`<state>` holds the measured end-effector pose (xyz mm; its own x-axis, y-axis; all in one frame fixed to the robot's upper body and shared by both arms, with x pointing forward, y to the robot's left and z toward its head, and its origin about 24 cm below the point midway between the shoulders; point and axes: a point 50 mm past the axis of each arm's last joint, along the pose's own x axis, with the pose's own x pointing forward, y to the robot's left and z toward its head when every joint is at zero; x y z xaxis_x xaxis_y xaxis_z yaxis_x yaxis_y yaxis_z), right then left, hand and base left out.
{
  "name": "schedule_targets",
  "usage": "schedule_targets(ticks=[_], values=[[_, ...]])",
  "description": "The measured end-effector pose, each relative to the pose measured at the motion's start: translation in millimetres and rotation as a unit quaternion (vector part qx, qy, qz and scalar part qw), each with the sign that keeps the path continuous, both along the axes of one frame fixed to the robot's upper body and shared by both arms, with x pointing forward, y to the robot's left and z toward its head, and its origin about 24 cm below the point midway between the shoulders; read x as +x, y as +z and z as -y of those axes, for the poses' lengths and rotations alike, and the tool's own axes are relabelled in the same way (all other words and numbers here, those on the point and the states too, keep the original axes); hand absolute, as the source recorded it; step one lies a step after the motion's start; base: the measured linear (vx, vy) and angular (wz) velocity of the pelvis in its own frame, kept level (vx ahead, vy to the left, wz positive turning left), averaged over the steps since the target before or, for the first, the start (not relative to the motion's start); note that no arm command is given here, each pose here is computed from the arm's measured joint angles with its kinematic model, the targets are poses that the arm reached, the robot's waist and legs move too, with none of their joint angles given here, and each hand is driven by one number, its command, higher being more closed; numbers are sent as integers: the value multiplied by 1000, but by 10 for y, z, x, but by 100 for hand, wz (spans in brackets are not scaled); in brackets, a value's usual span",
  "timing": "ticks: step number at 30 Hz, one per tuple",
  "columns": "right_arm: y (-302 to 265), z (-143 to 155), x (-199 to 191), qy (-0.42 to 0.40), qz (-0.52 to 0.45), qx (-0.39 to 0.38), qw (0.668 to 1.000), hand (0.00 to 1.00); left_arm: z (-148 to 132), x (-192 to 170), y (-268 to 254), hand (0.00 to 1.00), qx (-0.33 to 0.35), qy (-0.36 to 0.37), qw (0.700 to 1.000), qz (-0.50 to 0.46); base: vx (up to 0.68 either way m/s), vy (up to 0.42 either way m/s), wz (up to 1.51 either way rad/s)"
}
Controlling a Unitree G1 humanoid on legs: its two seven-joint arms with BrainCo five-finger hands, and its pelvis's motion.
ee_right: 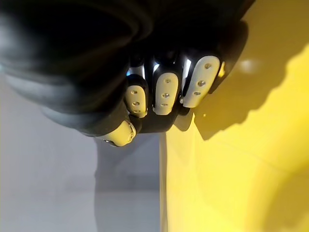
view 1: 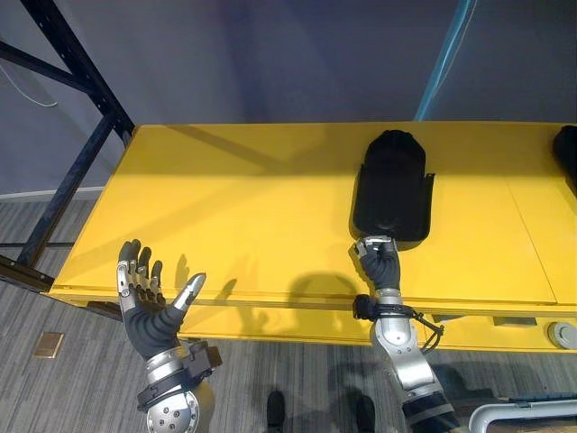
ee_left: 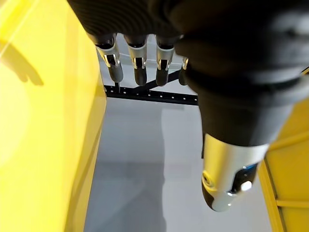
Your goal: Walk over and take plastic housings, then place them on the shelf
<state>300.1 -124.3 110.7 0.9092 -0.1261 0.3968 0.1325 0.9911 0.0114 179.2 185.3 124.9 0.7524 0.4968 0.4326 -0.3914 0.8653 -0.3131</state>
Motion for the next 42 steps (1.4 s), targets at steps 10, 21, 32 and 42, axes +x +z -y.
schedule_targets(ticks=[10, 21, 32, 42], values=[[174, 187, 120, -62, 28, 7, 998, 100, -46, 1, 9, 0, -6, 1, 1000, 5, 14, 10, 3], [210, 360, 116, -112, 35, 30, 993, 100, -54, 0, 8, 0, -13, 2, 1000, 7, 0, 0, 0], [480, 75, -259, -38, 115, 50, 991, 0, -36, 5, 27, 0, -19, 2, 1000, 13, 0, 0, 0], [368, 276, -685, -40, 113, 21, 993, 0, 195, 104, 97, 0, 19, -69, 997, 25, 22, 11, -12]])
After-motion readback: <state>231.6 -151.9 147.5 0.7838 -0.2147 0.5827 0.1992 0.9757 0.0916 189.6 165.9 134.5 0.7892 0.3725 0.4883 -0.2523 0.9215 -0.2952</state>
